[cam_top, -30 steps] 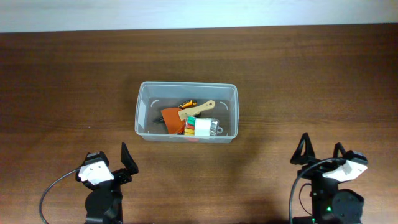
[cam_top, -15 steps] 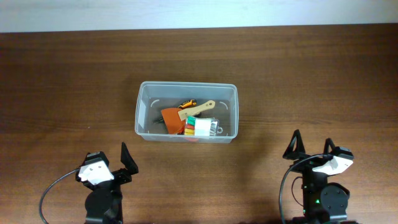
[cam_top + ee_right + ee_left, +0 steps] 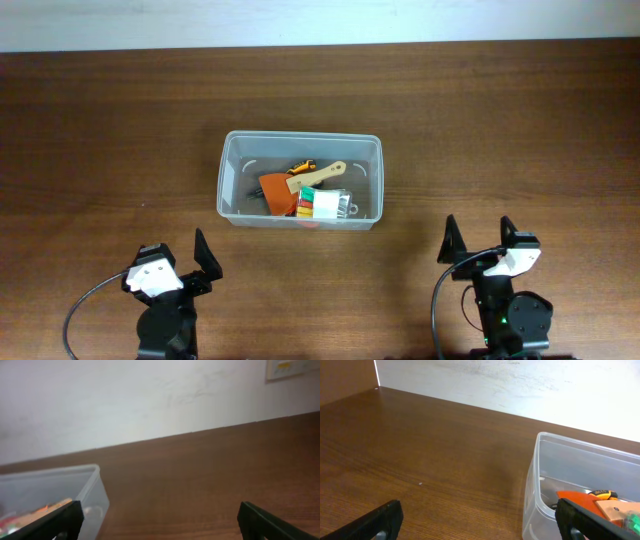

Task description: Pack container

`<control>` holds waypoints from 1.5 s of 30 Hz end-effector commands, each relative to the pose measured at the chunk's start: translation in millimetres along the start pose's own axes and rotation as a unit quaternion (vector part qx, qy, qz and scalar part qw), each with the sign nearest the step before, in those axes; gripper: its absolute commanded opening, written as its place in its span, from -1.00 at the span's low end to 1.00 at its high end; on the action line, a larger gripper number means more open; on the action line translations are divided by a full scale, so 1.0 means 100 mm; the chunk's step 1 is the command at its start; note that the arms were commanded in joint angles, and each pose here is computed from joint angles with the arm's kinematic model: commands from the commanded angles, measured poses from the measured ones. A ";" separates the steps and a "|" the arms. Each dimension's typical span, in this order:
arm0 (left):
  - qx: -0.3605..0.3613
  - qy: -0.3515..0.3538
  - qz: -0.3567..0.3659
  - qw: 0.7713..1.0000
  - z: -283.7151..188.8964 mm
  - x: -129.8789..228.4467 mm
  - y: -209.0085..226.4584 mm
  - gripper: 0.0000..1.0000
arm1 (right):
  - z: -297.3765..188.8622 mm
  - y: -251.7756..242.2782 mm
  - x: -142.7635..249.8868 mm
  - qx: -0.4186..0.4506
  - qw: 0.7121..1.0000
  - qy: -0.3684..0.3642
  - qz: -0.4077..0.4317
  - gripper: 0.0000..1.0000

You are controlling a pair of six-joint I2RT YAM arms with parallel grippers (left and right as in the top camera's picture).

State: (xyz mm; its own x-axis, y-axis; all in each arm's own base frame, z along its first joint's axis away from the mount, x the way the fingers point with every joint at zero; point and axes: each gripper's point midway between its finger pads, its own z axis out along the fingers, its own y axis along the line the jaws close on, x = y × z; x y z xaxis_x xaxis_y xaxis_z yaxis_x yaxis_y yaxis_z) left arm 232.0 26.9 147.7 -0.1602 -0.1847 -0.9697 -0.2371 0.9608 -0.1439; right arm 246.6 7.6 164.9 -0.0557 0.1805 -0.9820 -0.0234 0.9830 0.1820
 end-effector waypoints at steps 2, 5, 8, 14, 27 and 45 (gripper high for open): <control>0.000 0.000 0.005 1.000 0.00 0.01 0.00 0.99 | 0.00 0.04 0.06 -0.016 1.000 0.008 -0.026 0.97; 0.000 0.000 0.005 1.000 0.00 0.01 0.00 0.98 | 0.00 0.04 0.08 -0.016 0.999 0.012 -0.026 0.97; 0.000 0.000 0.005 1.000 0.00 0.01 0.00 0.98 | 0.00 0.04 0.08 -0.015 0.999 0.012 -0.026 0.97; 0.000 0.000 0.005 1.000 0.00 0.01 0.00 0.99 | 0.00 0.04 0.08 -0.015 0.999 0.012 -0.026 0.97; 0.000 0.000 0.005 1.000 0.00 0.01 0.00 0.98 | 0.00 0.04 0.08 -0.015 0.999 0.012 -0.026 0.97; 0.000 0.000 0.005 1.000 0.00 0.01 0.00 0.98 | 0.00 0.04 0.08 -0.015 0.999 0.012 -0.026 0.97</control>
State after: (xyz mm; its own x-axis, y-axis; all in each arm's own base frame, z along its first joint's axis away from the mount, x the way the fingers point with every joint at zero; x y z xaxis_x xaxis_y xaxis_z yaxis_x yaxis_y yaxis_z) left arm 232.0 26.9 147.7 -0.1602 -0.1847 -0.9697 -0.2371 0.9608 -0.1439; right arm 246.0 12.0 158.9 -0.0819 0.1297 -0.9882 -0.0482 0.9898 0.1339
